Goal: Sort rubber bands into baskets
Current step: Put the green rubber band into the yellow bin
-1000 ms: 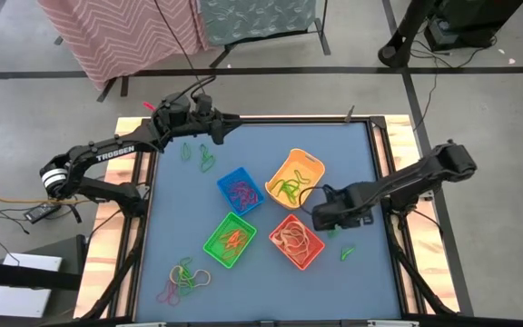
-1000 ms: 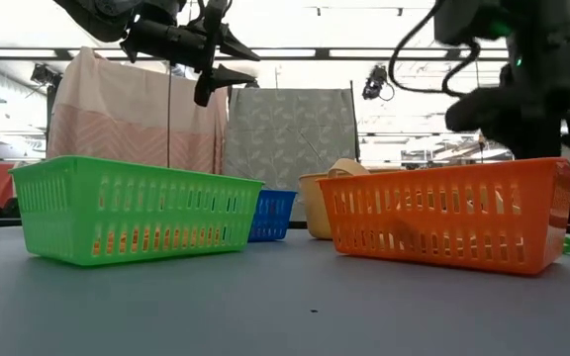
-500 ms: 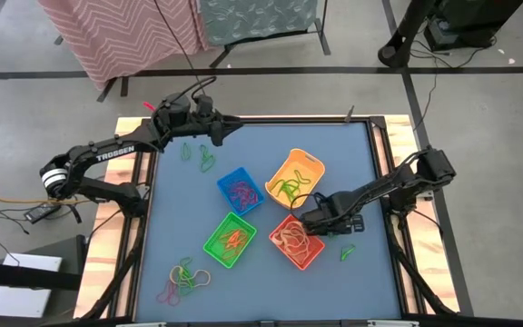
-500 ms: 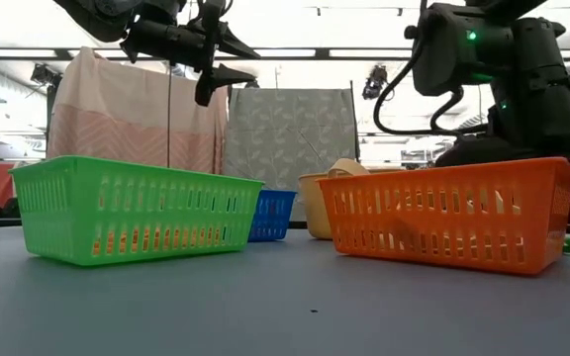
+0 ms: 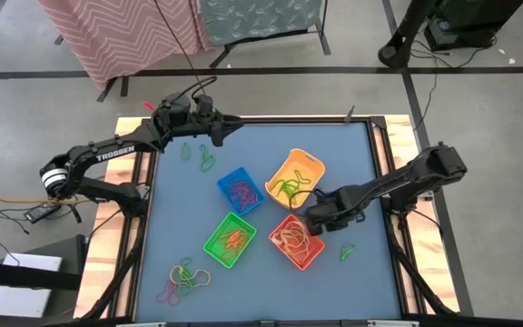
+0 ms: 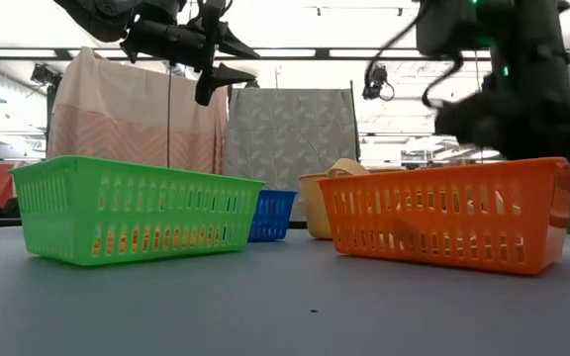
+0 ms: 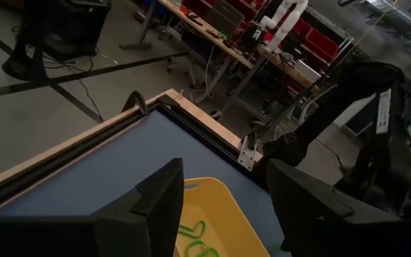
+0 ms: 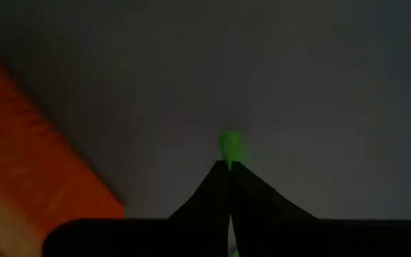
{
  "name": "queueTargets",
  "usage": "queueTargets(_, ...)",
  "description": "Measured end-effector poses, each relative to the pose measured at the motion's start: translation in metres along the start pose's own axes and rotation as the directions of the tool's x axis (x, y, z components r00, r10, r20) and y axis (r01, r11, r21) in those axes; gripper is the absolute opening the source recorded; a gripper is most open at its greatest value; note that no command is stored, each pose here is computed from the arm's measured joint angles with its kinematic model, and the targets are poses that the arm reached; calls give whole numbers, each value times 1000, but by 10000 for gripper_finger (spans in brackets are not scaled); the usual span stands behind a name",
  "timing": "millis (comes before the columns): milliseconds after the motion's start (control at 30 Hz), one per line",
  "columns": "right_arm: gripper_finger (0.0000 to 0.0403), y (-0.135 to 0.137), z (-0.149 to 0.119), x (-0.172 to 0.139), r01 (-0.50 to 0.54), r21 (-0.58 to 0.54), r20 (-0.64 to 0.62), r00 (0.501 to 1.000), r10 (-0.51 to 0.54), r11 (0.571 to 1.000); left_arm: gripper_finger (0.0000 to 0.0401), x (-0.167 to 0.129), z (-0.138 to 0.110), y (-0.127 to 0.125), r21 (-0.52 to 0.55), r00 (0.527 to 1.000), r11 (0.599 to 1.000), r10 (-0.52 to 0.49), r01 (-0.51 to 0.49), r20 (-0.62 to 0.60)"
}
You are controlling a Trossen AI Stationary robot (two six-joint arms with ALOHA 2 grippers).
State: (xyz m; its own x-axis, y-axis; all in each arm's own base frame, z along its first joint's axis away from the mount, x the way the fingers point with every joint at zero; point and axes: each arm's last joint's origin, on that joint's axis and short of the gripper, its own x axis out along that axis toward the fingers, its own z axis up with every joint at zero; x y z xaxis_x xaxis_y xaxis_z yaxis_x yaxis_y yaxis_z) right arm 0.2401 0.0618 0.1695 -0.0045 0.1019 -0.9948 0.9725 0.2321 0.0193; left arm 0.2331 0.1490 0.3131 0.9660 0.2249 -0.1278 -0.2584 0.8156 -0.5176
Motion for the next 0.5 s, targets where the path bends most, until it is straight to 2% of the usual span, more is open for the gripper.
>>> queueTargets(100, 7, -9, 7, -29, -31, -46, 71, 997, 34, 998, 206, 0, 0, 0, 0, 1000, 1000, 6, -6, 3)
queueTargets(167, 7, -14, 13, -51, -89, -62, 153, 983, 98, 994, 206, 0, 0, 0, 0, 1000, 1000, 9, -9, 5)
queueTargets(233, 5, -16, 21, -71, -178, -87, 255, 947, 195, 980, 206, 0, 0, 0, 0, 1000, 1000, 9, -9, 5)
queueTargets(333, 5, -14, 34, -94, -302, -164, 393, 853, 343, 939, 206, 0, 0, 0, -1, 1000, 1000, 9, -9, 5)
queueTargets(400, 6, -10, 43, -102, -355, -220, 438, 796, 417, 908, 206, 0, 0, 0, -2, 1000, 1000, 9, -9, 5)
queueTargets(433, 7, -7, 49, -104, -364, -244, 448, 780, 438, 899, 206, 0, 0, 0, -2, 1000, 1000, 9, -9, 5)
queueTargets(500, 7, -3, 59, -100, -348, -261, 450, 782, 432, 901, 206, 0, 0, 0, -2, 1000, 1000, 9, -9, 5)
